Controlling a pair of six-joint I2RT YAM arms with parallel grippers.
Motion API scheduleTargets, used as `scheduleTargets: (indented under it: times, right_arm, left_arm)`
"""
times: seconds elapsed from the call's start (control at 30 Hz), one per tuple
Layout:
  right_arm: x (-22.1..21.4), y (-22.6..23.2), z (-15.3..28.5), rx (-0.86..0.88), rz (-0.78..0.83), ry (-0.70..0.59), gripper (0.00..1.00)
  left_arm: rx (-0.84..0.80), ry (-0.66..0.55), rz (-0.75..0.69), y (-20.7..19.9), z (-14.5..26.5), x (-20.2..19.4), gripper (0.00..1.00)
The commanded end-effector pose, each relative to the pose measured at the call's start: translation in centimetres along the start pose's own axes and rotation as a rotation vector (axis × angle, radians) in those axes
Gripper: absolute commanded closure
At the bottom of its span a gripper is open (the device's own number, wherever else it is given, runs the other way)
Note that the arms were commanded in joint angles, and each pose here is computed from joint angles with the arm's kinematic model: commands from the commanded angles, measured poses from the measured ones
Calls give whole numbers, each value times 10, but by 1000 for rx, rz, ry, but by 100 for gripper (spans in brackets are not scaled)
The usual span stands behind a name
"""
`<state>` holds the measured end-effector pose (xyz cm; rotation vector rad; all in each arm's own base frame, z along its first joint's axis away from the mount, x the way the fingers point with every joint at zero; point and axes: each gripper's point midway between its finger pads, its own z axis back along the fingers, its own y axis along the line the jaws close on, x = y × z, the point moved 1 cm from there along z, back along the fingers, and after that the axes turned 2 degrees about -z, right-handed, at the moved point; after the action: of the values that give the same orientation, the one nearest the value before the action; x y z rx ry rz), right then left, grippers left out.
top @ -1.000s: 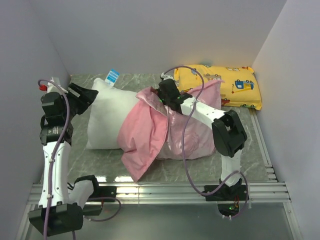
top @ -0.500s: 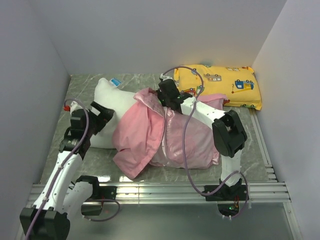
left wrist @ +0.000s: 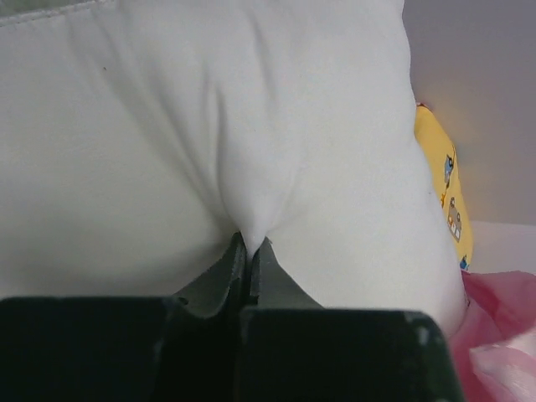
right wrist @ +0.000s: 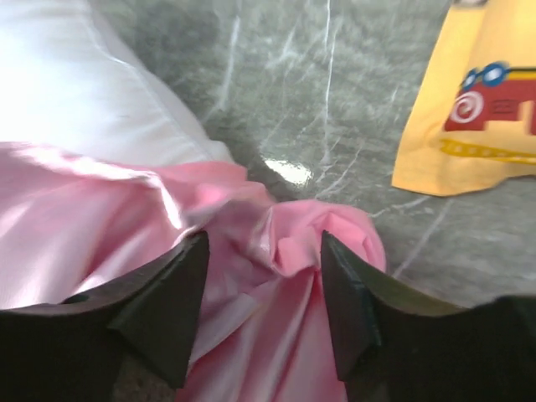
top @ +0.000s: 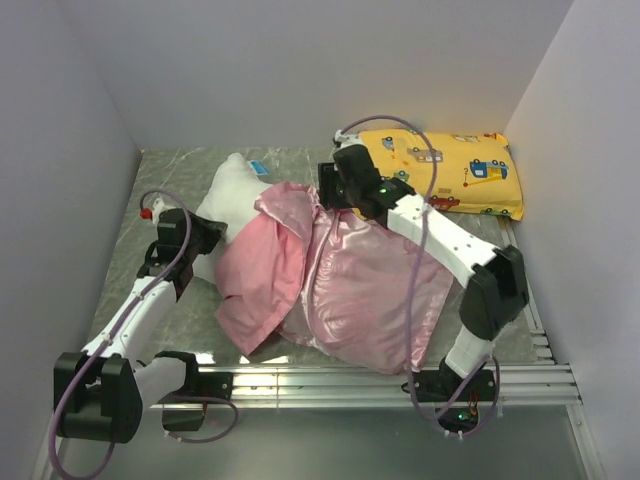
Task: Remove the pillowcase from the pillow
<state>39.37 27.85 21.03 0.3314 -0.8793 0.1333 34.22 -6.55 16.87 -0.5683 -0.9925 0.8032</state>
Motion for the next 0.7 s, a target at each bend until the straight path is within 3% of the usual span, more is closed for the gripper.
scheduleTargets:
  times: [0.0, 0.13, 0.3, 0.53, 0.67]
  right_arm:
    - [48, 7, 71, 26, 5, -154, 34]
    - [52, 12, 118, 50, -3, -200, 33]
    - [-20, 42, 152, 95, 37, -160, 33]
    - [-112, 68, 166, 122, 76, -72, 41]
    - [-129, 79, 153, 93, 111, -40, 40]
  left_arm:
    - [18, 8, 11, 8, 2, -7, 99]
    - [6, -27, 18, 4, 11, 1, 99]
    - [-35, -68, 29, -8, 24, 12, 99]
    - [-90, -98, 19, -26, 42, 23, 99]
    - [-114, -106, 23, -31, 48, 26, 99]
